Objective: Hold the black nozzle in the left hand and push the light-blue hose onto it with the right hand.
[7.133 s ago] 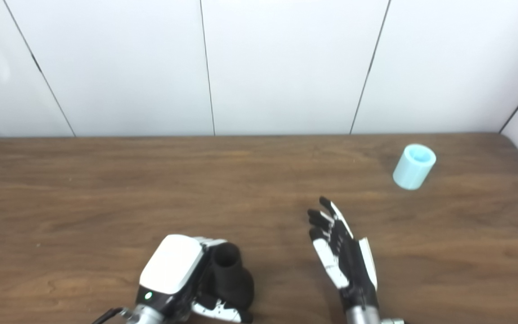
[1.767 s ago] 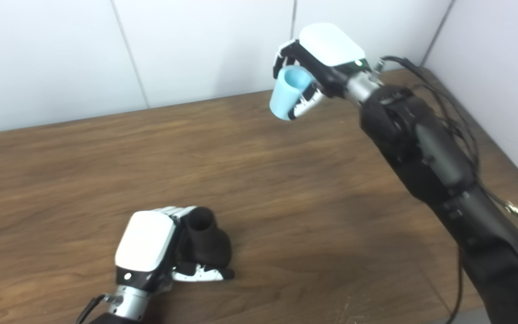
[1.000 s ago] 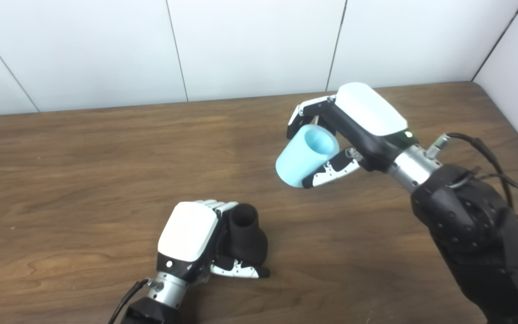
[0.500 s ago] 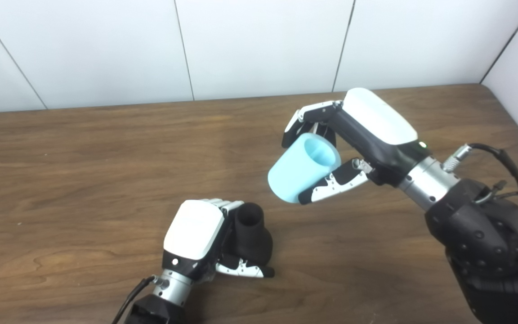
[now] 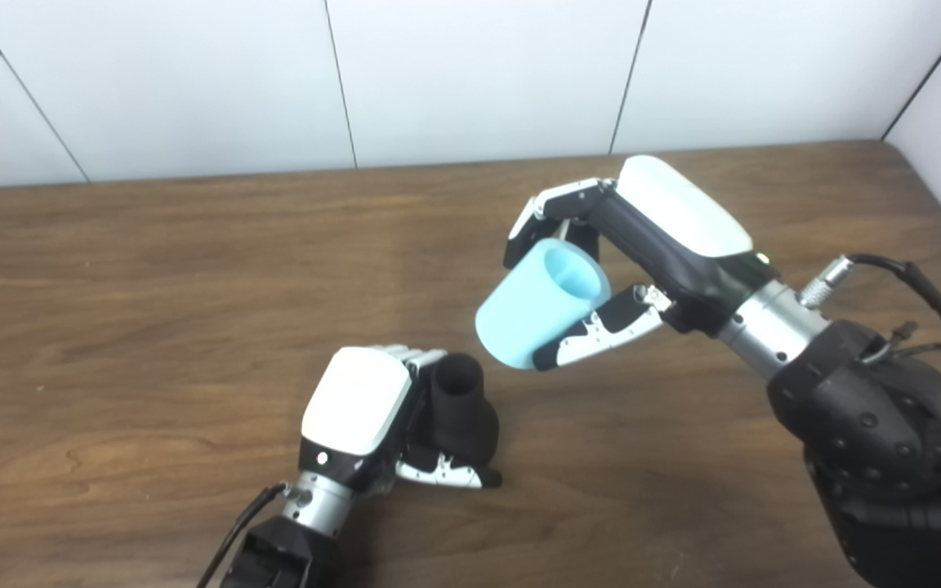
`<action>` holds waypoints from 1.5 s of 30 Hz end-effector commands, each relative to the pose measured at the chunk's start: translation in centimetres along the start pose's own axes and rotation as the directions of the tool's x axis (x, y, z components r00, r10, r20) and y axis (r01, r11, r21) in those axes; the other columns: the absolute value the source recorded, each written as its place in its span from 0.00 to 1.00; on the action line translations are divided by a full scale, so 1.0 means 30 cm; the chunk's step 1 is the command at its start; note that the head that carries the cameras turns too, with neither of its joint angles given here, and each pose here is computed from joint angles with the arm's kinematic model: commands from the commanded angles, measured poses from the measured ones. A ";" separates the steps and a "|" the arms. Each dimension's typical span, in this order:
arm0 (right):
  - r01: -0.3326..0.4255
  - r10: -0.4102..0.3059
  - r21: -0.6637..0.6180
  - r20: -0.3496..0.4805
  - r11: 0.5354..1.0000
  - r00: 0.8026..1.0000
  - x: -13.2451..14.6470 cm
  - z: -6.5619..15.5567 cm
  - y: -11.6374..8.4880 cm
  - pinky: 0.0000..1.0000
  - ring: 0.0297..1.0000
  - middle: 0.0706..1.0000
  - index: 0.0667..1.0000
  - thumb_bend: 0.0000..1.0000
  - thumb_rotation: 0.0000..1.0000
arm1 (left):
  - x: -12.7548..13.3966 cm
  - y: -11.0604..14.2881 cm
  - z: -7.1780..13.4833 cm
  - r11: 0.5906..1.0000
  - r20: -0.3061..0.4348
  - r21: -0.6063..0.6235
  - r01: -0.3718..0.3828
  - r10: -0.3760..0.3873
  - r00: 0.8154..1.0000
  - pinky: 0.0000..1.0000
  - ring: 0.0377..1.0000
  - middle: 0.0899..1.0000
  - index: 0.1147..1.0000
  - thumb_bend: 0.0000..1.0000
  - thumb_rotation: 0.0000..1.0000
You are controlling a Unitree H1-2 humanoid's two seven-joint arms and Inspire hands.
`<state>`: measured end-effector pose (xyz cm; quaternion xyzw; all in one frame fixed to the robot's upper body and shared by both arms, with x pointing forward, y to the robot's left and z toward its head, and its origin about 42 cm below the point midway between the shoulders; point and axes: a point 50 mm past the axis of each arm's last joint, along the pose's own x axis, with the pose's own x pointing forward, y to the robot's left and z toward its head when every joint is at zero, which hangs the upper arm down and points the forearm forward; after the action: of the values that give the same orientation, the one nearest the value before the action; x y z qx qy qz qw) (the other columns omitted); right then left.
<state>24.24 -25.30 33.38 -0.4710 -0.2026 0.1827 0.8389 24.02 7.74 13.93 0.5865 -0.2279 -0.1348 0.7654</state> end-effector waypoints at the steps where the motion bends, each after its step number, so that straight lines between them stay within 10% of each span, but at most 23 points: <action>1: 0.048 -0.046 -0.054 0.041 0.997 0.998 0.004 0.014 -0.022 0.34 0.38 0.48 0.45 0.52 0.00 | -0.009 -0.030 0.022 0.999 -0.002 0.010 0.038 -0.038 0.999 0.43 0.48 0.35 0.44 0.52 0.00; 45: -0.024 0.025 -0.024 0.067 0.999 0.997 0.029 0.016 0.113 0.33 0.33 0.43 0.51 0.51 0.00 | -0.008 -0.027 0.019 0.999 0.000 0.015 0.045 -0.045 0.999 0.44 0.48 0.35 0.44 0.52 0.00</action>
<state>24.37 -22.74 30.16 -0.4622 -0.2003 0.2130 0.8372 24.03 7.65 13.96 0.5882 -0.2292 -0.1351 0.7637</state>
